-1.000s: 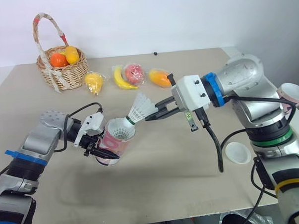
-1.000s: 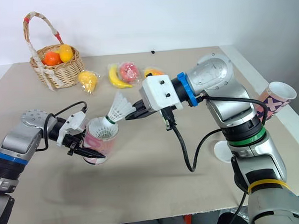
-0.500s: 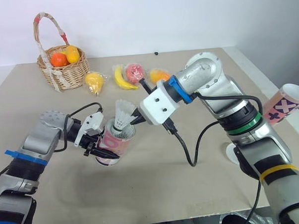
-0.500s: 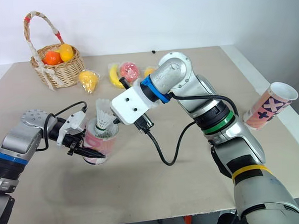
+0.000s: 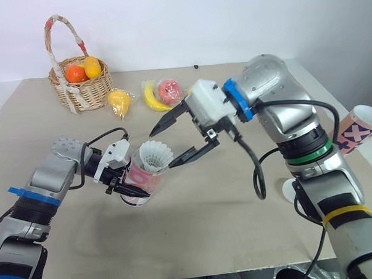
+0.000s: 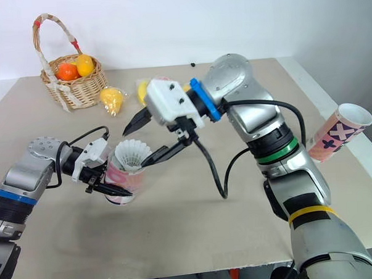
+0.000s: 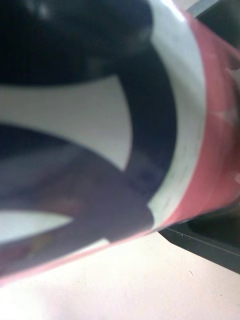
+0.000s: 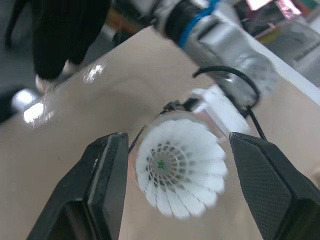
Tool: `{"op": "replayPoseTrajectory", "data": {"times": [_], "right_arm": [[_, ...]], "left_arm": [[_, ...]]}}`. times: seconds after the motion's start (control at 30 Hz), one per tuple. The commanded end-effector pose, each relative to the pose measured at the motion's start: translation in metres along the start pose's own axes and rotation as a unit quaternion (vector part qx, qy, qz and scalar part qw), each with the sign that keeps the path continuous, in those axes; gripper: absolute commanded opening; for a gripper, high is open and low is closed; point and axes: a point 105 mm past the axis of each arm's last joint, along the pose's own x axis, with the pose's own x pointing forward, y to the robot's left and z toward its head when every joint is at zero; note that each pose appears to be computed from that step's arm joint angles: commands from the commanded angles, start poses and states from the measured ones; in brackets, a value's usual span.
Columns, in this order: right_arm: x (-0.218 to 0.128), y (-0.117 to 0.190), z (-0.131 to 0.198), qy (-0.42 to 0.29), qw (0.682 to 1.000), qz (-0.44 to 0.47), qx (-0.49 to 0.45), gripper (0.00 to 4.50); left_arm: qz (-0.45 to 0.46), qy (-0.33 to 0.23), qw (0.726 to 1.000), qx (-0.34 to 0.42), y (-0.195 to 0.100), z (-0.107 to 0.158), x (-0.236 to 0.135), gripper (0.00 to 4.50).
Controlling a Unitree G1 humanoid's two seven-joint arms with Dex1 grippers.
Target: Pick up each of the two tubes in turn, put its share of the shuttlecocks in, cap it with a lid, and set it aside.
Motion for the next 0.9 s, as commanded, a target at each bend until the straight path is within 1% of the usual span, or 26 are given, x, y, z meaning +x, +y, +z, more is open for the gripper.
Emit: {"op": "replayPoseTrajectory", "data": {"times": [0.03, 0.07, 0.1, 0.2, 0.23, 0.27, 0.47, 0.57, 0.77, 0.9], "right_arm": [[-0.011, -0.012, 0.004, -0.004, 0.999, -0.036, 0.031, 2.96], [-0.011, -0.012, -0.003, 0.007, 0.999, -0.039, 0.036, 2.72], [-0.011, -0.012, -0.008, 0.016, 0.998, -0.04, 0.038, 2.2], [-0.01, -0.014, -0.009, 0.017, 0.998, -0.038, 0.045, 0.85], [-0.01, -0.015, -0.009, 0.017, 0.998, -0.038, 0.047, 0.23], [-0.009, -0.015, -0.009, 0.019, 0.998, -0.034, 0.043, 0.06], [0.001, -0.016, -0.015, 0.057, 0.998, 0.001, 0.031, 0.06], [0.014, -0.013, -0.02, 0.096, 0.994, 0.039, 0.024, 0.06], [0.044, -0.009, -0.016, 0.115, 0.987, 0.107, 0.02, 0.06], [0.053, 0.0, -0.035, 0.183, 0.971, 0.148, 0.051, 0.06]], "left_arm": [[-0.007, 0.004, 1.0, 0.003, -0.001, -0.001, 0.004, 2.33], [-0.008, 0.004, 1.0, 0.003, -0.001, -0.001, 0.005, 2.33], [-0.008, 0.005, 1.0, 0.004, -0.001, -0.001, 0.005, 2.33], [-0.009, 0.006, 1.0, 0.005, 0.0, -0.001, 0.005, 2.33], [-0.009, 0.006, 1.0, 0.005, -0.001, -0.001, 0.005, 2.33], [-0.009, 0.006, 1.0, 0.005, -0.001, -0.001, 0.005, 2.33], [-0.009, 0.006, 1.0, 0.004, -0.001, -0.001, 0.005, 2.33], [-0.009, 0.006, 1.0, 0.004, -0.001, -0.001, 0.005, 2.33], [-0.008, 0.005, 1.0, 0.005, 0.001, 0.0, 0.005, 2.33], [-0.007, 0.002, 1.0, 0.005, 0.003, 0.0, 0.006, 2.33]]}}
